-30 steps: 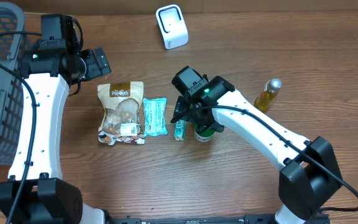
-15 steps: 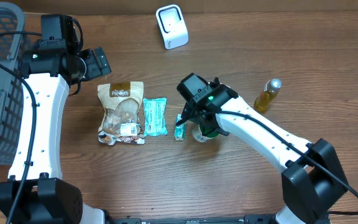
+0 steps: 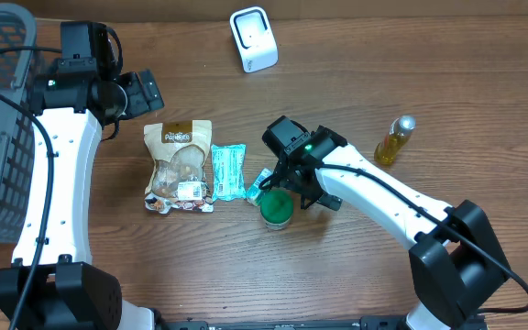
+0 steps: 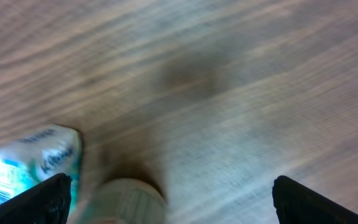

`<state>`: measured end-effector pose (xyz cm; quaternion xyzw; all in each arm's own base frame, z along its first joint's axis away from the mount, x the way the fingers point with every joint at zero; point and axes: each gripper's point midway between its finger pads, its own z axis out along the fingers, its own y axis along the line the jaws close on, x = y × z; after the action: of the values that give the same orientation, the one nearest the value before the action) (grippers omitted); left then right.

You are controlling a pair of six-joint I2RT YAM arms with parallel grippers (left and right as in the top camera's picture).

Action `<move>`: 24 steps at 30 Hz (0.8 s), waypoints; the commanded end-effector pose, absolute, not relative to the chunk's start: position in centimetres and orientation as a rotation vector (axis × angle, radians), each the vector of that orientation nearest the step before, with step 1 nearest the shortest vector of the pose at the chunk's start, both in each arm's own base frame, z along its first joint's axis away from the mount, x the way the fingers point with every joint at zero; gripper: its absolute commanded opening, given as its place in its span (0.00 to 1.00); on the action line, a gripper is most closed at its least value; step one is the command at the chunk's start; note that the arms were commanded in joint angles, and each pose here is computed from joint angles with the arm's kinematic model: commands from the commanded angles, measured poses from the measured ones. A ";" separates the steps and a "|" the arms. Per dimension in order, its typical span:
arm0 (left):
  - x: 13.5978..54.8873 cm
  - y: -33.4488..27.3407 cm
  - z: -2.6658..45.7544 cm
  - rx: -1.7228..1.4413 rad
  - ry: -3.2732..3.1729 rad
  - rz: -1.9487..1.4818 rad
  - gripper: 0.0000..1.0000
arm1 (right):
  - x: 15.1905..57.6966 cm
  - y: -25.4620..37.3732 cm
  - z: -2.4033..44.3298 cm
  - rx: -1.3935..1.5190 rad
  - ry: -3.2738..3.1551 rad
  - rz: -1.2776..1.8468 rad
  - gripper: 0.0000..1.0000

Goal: Scan the item barcode
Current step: 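Lower the right gripper onto the green-lidded jar and grasp it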

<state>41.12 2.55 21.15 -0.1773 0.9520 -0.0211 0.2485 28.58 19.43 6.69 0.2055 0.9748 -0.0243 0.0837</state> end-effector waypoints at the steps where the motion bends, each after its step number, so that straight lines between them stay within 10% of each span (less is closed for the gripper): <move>1: 41.3 2.4 21.5 -0.464 2.586 -0.050 1.00 | 29.6 20.9 8.5 0.592 2.899 0.013 1.00; 15: 41.3 2.4 21.5 -0.464 2.586 -0.050 1.00 | 28.3 25.1 9.1 0.428 3.042 0.326 1.00; 24: 41.3 2.4 21.5 -0.464 2.586 -0.050 0.99 | 27.3 25.1 8.9 0.910 3.014 0.325 0.99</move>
<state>41.12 2.55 21.15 -0.1773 0.9520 -0.0211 0.2485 26.92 24.30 8.03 0.2381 0.9672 0.0882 -0.0095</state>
